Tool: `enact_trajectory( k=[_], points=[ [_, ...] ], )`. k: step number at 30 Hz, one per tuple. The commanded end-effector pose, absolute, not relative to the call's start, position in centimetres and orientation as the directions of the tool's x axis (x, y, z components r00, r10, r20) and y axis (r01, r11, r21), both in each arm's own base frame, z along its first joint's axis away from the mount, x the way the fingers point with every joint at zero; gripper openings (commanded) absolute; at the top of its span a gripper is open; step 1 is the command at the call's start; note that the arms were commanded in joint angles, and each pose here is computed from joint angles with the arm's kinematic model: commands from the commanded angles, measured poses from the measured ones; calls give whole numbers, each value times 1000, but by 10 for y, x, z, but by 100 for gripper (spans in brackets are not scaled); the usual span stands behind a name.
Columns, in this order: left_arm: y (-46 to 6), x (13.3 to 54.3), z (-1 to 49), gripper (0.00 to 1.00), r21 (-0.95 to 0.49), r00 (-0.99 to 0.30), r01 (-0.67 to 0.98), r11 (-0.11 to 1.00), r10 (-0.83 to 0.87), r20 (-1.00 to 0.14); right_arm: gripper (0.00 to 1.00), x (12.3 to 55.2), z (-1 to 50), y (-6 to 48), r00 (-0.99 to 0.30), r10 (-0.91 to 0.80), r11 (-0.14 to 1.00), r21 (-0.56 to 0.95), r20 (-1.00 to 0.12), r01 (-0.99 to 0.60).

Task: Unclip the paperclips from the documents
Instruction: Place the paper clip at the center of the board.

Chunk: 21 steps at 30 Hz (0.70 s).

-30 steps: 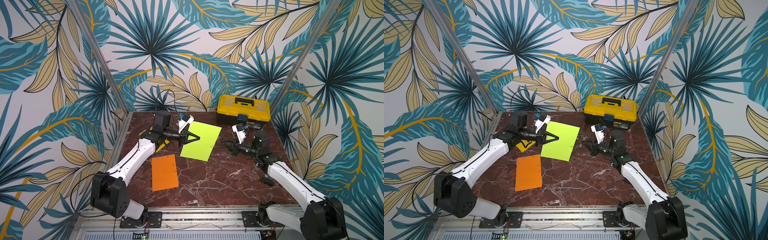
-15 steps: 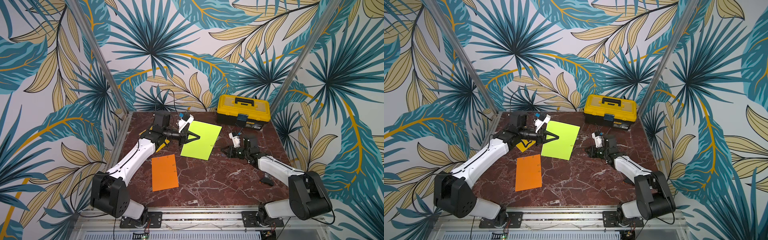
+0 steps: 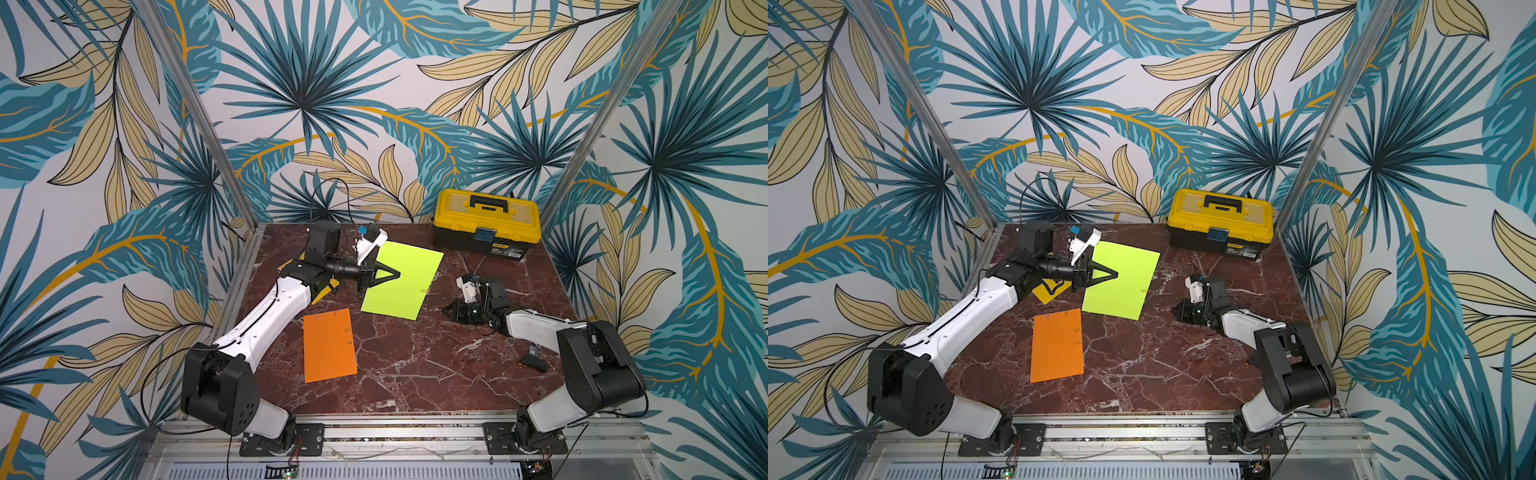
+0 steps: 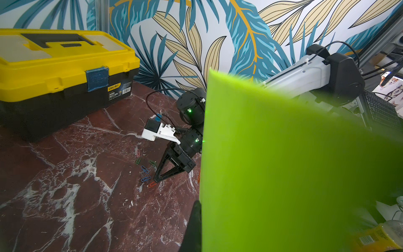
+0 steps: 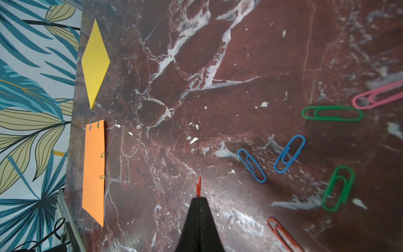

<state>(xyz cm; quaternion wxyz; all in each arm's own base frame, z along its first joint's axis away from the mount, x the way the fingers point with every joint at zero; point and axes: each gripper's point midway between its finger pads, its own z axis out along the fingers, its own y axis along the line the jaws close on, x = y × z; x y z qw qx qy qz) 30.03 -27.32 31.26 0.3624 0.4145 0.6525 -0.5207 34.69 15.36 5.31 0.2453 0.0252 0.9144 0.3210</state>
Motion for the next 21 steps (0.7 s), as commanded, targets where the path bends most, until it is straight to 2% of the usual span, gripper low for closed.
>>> enact_trajectory(
  k=[1, 7, 17, 21],
  points=[
    [-269, 298, 319, 0, -354, -369, 928, 119, 151, -917, 0, 341, 37, 147, -899, 216, 813, 580, -380, -50],
    [-269, 298, 319, 0, -355, -371, 927, 124, 151, -916, 1, 343, 33, 146, -906, 216, 818, 574, -363, -36],
    [-270, 300, 317, 0, -356, -374, 925, 129, 152, -915, 16, 340, 39, 140, -903, 200, 841, 540, -380, -41],
    [-270, 300, 317, 0, -357, -375, 925, 130, 152, -915, 19, 341, 51, 139, -894, 184, 847, 528, -409, -67]
  ],
)
